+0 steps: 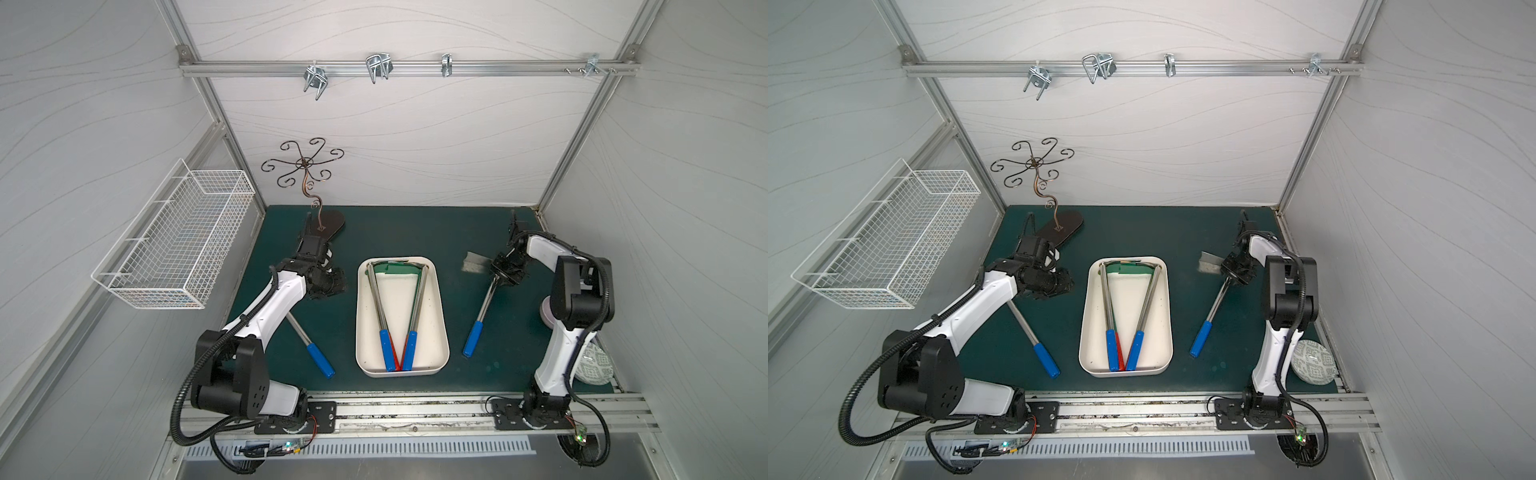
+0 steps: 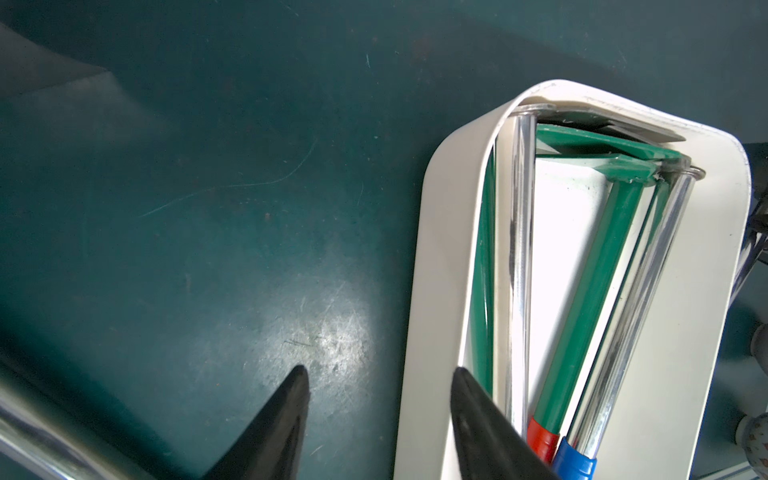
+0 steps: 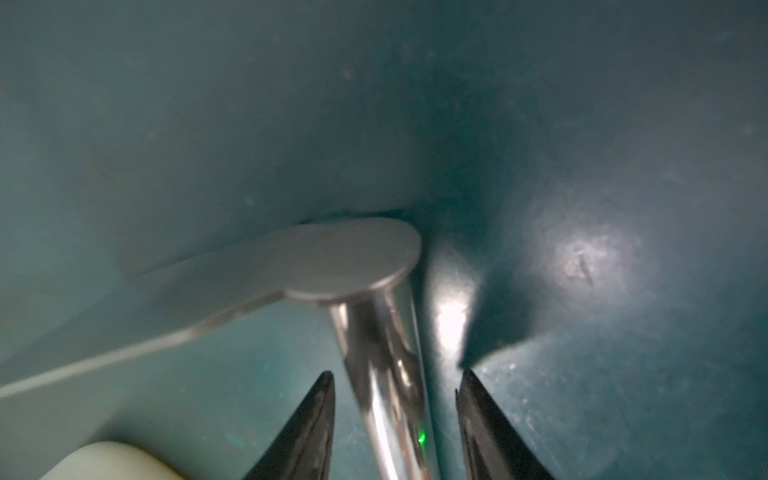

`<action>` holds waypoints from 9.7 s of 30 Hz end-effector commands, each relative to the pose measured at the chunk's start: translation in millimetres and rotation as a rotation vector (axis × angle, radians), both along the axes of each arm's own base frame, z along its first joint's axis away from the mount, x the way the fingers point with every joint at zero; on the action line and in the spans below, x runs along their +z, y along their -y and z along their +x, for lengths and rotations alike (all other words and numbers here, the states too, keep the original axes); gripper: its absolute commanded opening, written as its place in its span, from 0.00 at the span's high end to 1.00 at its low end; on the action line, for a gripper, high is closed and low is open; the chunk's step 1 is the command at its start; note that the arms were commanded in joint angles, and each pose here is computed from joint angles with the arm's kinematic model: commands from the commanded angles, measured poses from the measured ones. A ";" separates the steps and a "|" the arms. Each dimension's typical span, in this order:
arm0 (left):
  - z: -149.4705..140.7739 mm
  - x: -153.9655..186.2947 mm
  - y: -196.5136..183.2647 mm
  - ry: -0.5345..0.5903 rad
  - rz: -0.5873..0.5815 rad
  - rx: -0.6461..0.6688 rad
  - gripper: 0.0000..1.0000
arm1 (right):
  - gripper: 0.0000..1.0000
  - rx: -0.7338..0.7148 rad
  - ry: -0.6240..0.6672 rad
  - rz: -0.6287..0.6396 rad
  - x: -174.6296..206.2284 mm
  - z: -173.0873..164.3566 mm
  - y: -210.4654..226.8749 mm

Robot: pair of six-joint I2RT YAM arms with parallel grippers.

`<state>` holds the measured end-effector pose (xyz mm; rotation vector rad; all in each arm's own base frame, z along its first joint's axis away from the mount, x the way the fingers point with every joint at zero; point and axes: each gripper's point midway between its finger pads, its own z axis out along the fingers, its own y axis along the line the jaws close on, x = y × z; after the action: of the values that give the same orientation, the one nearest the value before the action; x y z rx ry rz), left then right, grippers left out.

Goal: Put the small hoe into the storage box
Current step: Pick up the hoe from the center of the board, then place the hoe in the storage box.

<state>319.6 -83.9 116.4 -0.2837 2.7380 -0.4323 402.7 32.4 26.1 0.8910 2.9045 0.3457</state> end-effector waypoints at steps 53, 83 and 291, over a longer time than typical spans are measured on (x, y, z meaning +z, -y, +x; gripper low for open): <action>-20.5 103.3 172.7 0.354 -0.257 -0.435 0.33 | 1.00 0.391 0.055 -0.043 175.4 -65.4 -85.4; -76.6 78.6 396.3 0.202 -0.602 -0.715 0.26 | 1.00 0.397 0.119 0.115 181.9 -90.7 -109.5; 13.8 81.3 -23.3 0.412 -0.076 0.068 0.08 | 0.65 0.579 0.158 0.166 74.5 -16.3 -254.8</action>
<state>328.1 -62.0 184.0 -0.2817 2.3656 -0.5074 395.1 292.6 121.6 -0.0021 2.8694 0.7384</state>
